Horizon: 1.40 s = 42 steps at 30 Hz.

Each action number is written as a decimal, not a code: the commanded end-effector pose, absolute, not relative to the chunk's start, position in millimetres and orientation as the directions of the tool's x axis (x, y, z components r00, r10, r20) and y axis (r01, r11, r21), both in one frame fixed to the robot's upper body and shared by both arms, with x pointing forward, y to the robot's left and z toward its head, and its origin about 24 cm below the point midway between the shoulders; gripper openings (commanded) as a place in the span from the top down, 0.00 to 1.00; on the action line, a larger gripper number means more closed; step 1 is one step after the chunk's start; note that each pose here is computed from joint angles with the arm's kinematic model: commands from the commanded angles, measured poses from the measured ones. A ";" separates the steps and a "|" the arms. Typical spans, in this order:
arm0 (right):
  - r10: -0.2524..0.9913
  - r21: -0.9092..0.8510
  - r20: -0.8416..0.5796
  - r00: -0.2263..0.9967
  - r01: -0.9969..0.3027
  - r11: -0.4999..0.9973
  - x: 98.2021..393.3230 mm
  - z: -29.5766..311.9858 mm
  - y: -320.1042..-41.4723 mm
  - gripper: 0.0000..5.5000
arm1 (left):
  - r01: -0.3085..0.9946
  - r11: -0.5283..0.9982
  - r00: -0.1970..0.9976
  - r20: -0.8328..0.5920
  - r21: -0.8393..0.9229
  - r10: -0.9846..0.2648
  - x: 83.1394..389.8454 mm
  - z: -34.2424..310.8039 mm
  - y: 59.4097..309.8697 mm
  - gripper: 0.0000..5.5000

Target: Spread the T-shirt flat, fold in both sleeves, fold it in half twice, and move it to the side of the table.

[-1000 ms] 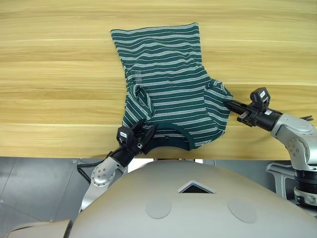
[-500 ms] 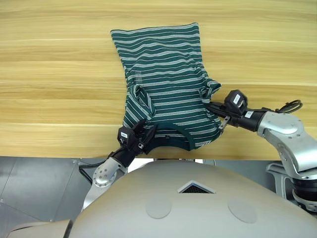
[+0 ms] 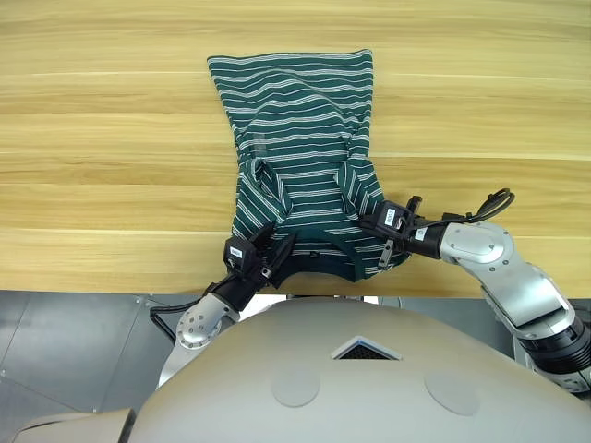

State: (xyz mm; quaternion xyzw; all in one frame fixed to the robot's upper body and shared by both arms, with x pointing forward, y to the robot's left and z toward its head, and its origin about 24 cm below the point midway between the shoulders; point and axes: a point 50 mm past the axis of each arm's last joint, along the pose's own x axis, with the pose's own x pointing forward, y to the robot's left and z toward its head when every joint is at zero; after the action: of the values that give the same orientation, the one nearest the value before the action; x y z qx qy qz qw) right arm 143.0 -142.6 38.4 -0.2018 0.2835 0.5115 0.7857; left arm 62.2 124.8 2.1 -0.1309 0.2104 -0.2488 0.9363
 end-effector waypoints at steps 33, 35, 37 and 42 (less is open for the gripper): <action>0.843 0.232 -0.440 0.310 -0.867 0.441 149.9 68.0 -132.4 0.26 | 0.491 0.805 0.784 -0.234 -0.333 -0.575 57.8 30.1 148.2 0.30; 0.847 0.237 -0.424 0.320 -0.864 0.445 153.4 67.3 -135.9 0.26 | 0.531 0.758 0.778 -0.134 -0.379 -0.613 58.6 46.6 146.5 0.27; 0.858 0.246 -0.395 0.328 -0.862 0.443 156.9 67.9 -139.2 0.26 | 0.567 0.718 0.769 -0.052 -0.404 -0.637 58.9 61.5 147.4 0.27; 0.863 -0.095 -0.243 0.444 -0.896 0.434 187.0 98.5 -200.8 0.26 | 0.651 0.744 0.754 0.010 -0.149 -0.657 65.2 96.9 192.3 0.27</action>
State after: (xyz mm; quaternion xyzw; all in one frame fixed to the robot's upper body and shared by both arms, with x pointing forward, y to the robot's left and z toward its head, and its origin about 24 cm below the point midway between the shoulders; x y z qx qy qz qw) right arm 172.0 -164.5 81.6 -0.0316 0.1380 0.5377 0.8312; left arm 62.8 168.1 85.8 -0.1518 0.0339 -0.3449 0.9257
